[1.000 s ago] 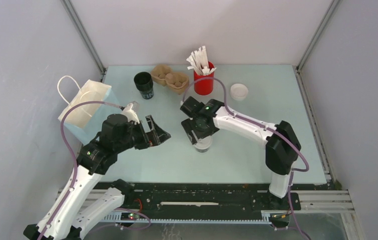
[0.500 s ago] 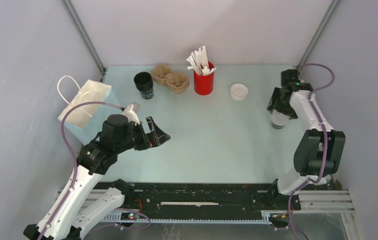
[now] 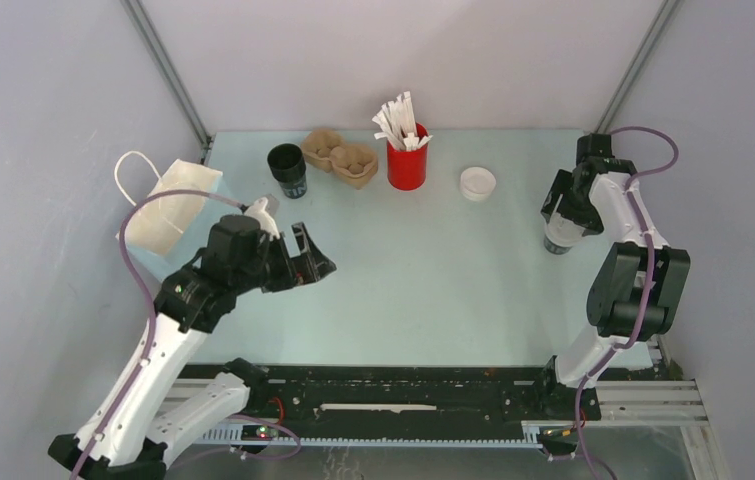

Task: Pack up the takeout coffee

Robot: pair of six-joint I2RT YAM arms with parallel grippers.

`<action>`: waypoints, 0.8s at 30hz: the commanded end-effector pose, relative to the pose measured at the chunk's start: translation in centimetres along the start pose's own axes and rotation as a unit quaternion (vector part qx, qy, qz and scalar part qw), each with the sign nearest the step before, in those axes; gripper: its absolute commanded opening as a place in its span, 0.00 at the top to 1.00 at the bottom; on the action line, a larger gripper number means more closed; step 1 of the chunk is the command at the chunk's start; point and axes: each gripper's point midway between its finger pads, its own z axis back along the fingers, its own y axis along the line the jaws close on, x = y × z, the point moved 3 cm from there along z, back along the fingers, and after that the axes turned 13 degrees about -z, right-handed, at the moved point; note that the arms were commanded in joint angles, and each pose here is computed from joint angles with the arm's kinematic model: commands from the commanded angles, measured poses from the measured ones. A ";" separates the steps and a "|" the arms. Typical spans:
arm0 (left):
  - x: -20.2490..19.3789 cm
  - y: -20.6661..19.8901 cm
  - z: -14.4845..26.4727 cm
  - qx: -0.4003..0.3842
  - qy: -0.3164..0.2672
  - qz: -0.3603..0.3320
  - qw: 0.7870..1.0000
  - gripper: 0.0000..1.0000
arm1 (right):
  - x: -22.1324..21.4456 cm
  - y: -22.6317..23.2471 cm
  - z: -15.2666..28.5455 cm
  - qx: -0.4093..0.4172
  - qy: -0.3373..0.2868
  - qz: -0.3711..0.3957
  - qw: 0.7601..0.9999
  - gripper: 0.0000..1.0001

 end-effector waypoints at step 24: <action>25.6 7.5 -6.3 0.261 -0.136 -0.102 0.950 0.04 | -7.3 10.0 14.6 0.219 0.015 0.118 0.968 0.00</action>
